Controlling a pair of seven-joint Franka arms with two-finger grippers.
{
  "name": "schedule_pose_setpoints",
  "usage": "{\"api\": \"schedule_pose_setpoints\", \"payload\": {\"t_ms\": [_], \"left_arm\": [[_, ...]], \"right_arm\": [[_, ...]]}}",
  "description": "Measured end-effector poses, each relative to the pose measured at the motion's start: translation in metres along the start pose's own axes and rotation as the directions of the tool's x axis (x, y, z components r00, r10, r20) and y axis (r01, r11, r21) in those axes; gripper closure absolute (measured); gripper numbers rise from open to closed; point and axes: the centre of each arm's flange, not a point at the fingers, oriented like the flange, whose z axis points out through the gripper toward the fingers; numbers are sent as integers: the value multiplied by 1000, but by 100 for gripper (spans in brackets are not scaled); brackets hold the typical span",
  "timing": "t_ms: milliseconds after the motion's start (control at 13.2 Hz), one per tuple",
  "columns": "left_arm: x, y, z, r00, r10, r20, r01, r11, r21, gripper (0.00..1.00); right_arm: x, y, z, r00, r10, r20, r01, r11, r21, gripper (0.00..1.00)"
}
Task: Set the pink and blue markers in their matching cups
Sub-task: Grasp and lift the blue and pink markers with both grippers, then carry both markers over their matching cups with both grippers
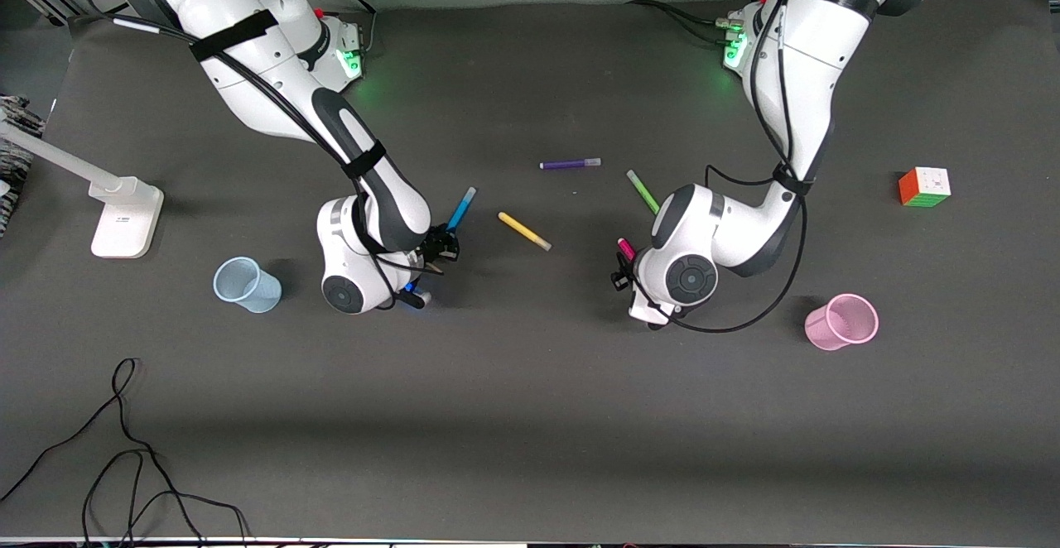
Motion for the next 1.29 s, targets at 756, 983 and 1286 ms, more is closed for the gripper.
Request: {"api": "schedule_pose_setpoints", "payload": {"t_ms": [756, 983, 1286], "left_arm": [[-17, -7, 5, 1000, -3, 24, 3, 1000, 3, 83], [-17, -11, -12, 999, -23, 41, 24, 1000, -10, 83], [3, -49, -104, 993, -70, 92, 69, 998, 9, 83]], "right_arm": [[-67, 80, -232, 893, -243, -378, 189, 966, -174, 83], [-90, 103, -282, 797, -376, -473, 282, 924, -259, 83], [-81, 141, -322, 652, -508, -562, 341, 859, -382, 83]]}}
